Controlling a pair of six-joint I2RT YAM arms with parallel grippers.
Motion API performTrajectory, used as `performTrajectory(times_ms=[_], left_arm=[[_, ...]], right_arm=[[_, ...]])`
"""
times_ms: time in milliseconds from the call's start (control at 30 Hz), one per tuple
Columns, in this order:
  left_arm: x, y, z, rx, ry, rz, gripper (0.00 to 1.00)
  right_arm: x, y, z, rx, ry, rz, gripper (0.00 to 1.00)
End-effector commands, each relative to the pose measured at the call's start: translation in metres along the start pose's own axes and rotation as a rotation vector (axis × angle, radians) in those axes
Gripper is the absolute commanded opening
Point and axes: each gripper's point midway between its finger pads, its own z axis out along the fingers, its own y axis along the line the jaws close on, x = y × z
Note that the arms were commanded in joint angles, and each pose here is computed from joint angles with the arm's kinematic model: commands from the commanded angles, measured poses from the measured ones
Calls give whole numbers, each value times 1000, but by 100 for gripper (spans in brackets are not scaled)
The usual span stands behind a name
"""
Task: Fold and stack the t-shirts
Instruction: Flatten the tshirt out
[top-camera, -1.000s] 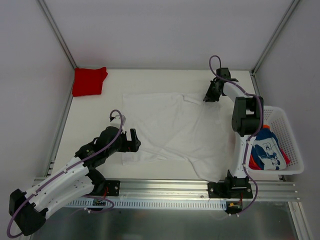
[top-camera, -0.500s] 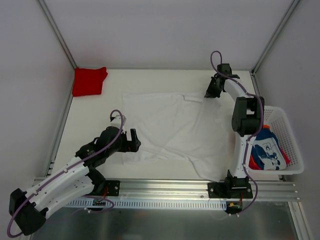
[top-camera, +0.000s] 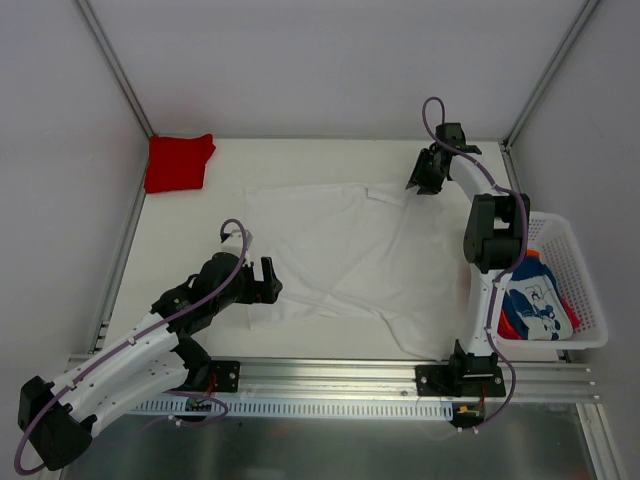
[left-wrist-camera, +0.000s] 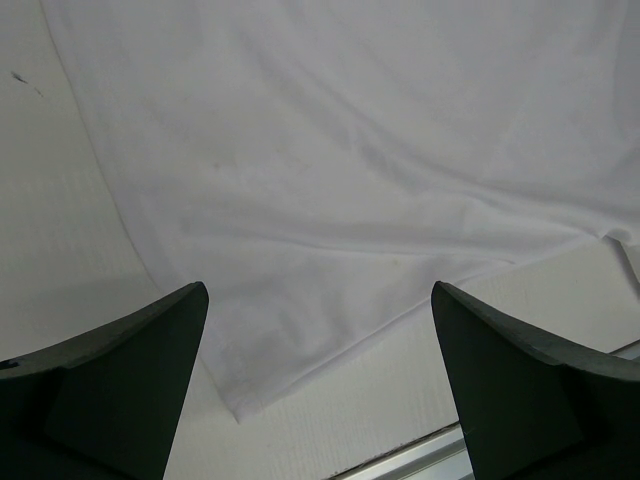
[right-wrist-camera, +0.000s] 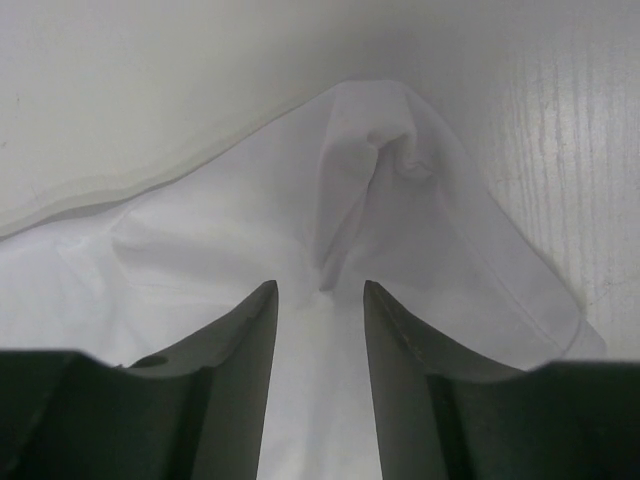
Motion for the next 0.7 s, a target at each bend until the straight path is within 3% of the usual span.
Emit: performTrajectory(times_ms=[0,333,667], left_arm=[[-5,1,2,-11,-24,14,96],[-4,1,2,-11,-22,15,96],[-3,1,2,-7,-20,15,96]], right_arm=[[-13,0,-10,8,-28,-13,44],[-13,-2,-5,7,-22,-7,25],[-13,-4,-2,6,-17,-2,24]])
